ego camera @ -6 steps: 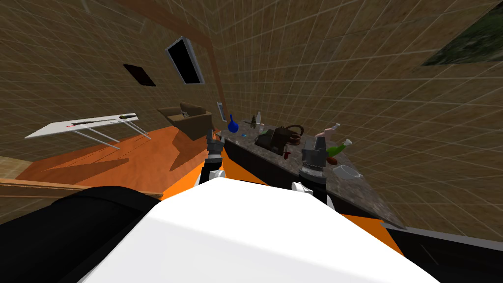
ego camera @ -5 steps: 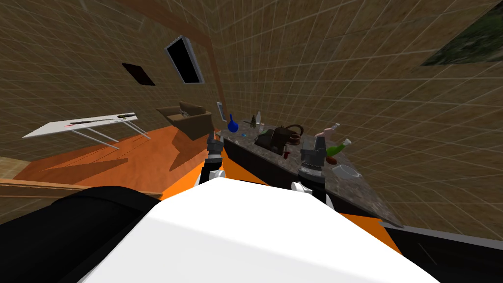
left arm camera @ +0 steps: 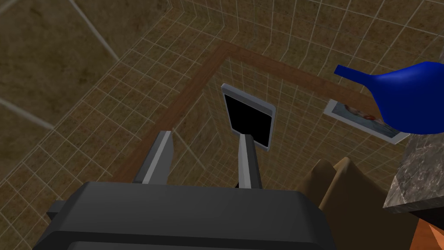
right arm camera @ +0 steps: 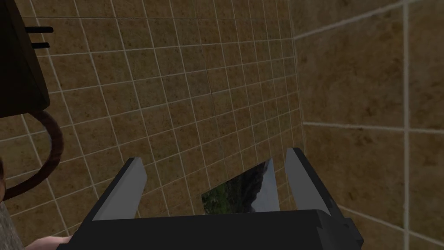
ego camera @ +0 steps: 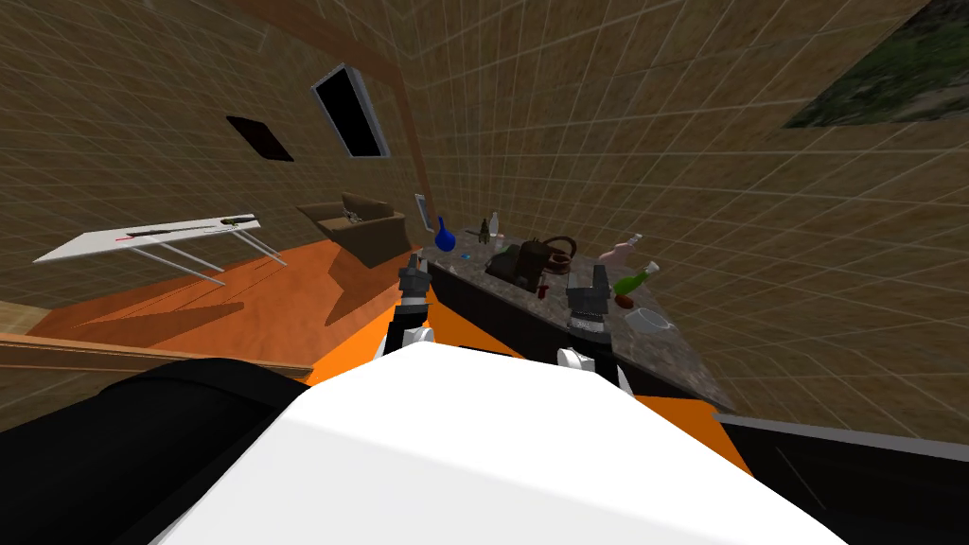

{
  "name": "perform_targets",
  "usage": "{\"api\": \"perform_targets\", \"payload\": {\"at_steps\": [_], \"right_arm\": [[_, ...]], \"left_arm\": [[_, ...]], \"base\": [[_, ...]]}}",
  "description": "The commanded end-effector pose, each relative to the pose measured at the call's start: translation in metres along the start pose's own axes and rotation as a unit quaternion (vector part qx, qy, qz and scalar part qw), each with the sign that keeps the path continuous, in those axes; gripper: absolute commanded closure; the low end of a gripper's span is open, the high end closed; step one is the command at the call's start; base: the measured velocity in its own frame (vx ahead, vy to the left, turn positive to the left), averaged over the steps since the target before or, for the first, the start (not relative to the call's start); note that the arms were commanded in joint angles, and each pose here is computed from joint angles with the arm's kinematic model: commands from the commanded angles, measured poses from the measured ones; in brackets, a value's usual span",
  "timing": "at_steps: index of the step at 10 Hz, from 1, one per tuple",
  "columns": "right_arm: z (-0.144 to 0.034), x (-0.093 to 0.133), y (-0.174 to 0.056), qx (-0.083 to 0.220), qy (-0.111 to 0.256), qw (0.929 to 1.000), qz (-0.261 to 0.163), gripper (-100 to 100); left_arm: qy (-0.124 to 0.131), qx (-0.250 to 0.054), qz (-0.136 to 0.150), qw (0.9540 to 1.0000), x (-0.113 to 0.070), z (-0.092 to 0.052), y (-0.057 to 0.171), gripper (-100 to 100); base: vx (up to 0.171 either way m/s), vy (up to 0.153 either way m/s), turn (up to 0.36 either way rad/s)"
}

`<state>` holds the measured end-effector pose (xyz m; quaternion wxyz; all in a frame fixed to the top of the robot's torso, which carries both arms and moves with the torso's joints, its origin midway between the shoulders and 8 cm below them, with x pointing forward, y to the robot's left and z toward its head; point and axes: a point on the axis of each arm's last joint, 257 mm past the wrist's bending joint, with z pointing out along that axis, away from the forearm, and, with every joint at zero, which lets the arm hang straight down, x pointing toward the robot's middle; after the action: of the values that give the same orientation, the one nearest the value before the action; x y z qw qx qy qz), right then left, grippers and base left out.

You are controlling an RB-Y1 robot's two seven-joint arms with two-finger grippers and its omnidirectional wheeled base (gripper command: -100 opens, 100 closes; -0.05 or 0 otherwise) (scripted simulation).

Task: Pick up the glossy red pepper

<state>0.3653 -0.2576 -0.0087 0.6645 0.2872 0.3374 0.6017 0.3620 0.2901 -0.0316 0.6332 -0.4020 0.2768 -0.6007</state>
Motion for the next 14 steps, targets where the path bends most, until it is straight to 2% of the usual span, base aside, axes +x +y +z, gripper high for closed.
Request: {"api": "perform_targets", "payload": {"at_steps": [1,4,5,7,8,10,11,13,14], "right_arm": [[-0.002,0.005,-0.021,0.025,0.003,0.9985,0.049,-100],[-0.007,0.018,-0.063,0.077,0.003,0.9871,0.141,-100],[-0.007,0.018,-0.063,0.077,0.003,0.9861,0.147,-100],[-0.012,0.028,-0.092,0.114,-0.001,0.9704,0.213,-100],[-0.012,0.028,-0.092,0.114,-0.001,0.9697,0.216,-100],[-0.018,0.041,-0.122,0.153,-0.007,0.9483,0.278,-100],[-0.018,0.041,-0.122,0.153,-0.008,0.9463,0.285,-100],[-0.024,0.055,-0.149,0.19,-0.015,0.9193,0.344,-100],[-0.025,0.055,-0.151,0.191,-0.017,0.9165,0.351,-100]], "left_arm": [[0.0,0.0,0.0,1.0,0.0,0.0,0.0,0],[0.0,0.0,0.0,1.0,0.0,0.0,0.0,0],[0.0,0.0,0.0,1.0,0.0,0.0,0.0,0],[0.0,0.0,0.0,1.0,0.0,0.0,0.0,0],[0.0,0.0,0.0,1.0,0.0,0.0,0.0,0],[0.0,0.0,0.0,1.0,0.0,0.0,0.0,0],[0.0,0.0,0.0,1.0,0.0,0.0,0.0,0],[0.0,0.0,0.0,1.0,0.0,0.0,0.0,0],[0.0,0.0,0.0,1.0,0.0,0.0,0.0,0]], "base": [[-0.119,-0.09,-0.025],[-0.138,-0.119,-0.031],[-0.093,-0.107,-0.01],[-0.091,-0.11,-0.027],[-0.086,-0.082,-0.006],[-0.075,-0.089,-0.027],[-0.075,-0.083,-0.001],[-0.088,-0.102,-0.019],[-0.084,-0.084,-0.004]]}}
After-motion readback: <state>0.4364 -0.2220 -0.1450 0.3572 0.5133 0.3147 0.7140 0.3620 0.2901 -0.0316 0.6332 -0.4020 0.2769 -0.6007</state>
